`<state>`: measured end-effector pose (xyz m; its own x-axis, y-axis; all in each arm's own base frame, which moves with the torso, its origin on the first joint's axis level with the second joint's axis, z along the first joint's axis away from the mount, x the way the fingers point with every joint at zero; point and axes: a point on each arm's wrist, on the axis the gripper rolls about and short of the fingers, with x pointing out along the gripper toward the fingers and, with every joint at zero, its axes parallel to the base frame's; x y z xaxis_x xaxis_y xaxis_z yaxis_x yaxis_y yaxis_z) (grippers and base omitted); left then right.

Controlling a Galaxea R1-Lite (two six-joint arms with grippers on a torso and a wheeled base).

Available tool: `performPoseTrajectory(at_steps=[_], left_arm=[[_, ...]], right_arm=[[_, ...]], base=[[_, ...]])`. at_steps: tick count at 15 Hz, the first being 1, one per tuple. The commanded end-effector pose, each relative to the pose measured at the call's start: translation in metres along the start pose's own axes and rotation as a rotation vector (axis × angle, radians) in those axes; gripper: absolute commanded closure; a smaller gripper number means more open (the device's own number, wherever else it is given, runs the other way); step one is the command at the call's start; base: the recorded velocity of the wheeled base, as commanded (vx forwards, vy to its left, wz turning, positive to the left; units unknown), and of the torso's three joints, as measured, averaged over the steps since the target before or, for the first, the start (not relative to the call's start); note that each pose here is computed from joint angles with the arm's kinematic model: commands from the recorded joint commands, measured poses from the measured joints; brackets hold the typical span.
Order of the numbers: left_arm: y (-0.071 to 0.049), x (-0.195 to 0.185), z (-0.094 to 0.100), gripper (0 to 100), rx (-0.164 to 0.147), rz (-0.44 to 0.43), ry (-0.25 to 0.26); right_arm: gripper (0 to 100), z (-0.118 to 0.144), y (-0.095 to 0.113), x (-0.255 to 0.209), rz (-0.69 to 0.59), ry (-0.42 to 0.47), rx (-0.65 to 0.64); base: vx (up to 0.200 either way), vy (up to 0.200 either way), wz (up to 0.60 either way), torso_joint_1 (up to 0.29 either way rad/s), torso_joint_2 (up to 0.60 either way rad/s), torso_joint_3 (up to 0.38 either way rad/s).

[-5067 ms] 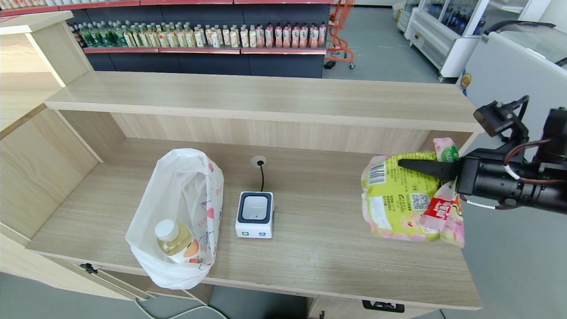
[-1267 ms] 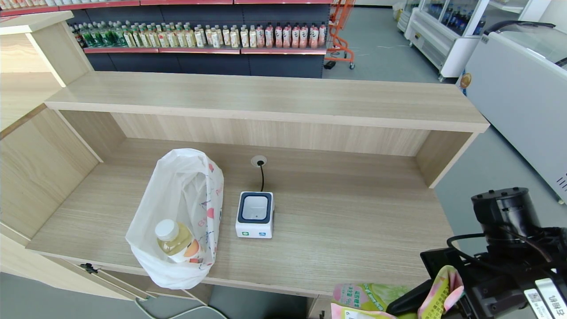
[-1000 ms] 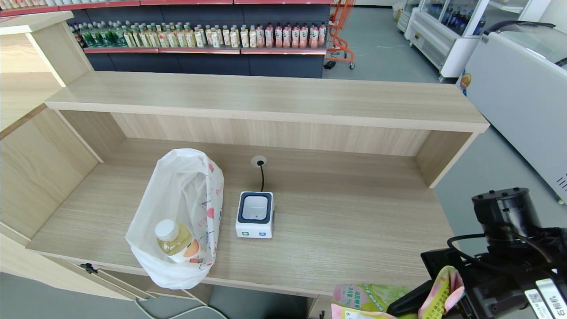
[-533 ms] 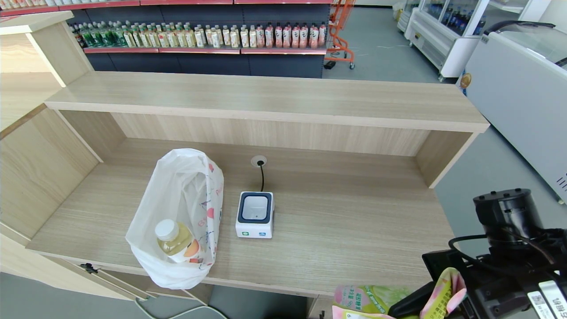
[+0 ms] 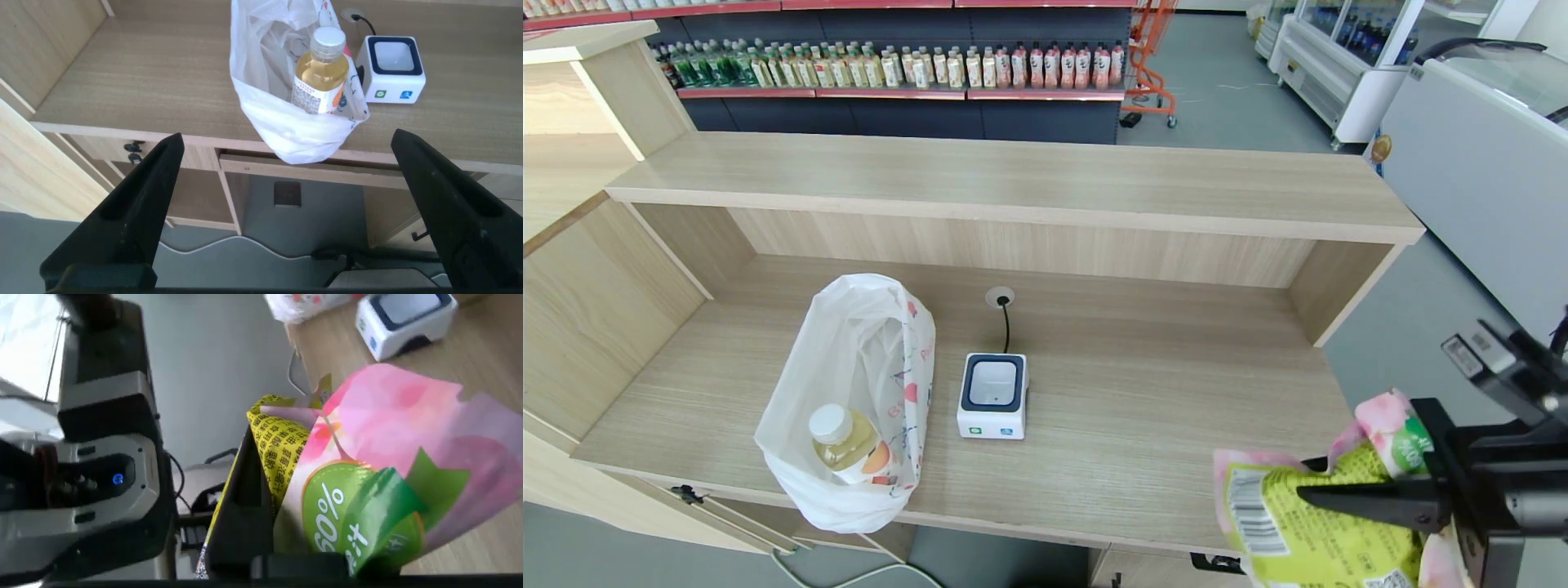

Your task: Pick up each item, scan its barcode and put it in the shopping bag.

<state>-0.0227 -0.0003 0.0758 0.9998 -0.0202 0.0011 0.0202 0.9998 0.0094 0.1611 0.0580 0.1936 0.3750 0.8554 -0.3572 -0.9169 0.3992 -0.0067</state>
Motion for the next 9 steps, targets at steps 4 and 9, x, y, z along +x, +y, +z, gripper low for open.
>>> performPoseTrajectory(at_steps=[4,9], left_arm=[[0.000,0.000,0.000,0,0.000,0.000,0.000],[0.000,0.000,0.000,0,0.000,0.000,0.000]], right_arm=[[100,0.072,0.035,-0.028,-0.547,-0.070,1.162],[100,0.057,0.046,-0.025,-0.484,-0.032,1.481]], base=[[0.000,0.000,0.00,0.000,0.00,0.000],[0.000,0.000,0.00,0.000,0.00,0.000]])
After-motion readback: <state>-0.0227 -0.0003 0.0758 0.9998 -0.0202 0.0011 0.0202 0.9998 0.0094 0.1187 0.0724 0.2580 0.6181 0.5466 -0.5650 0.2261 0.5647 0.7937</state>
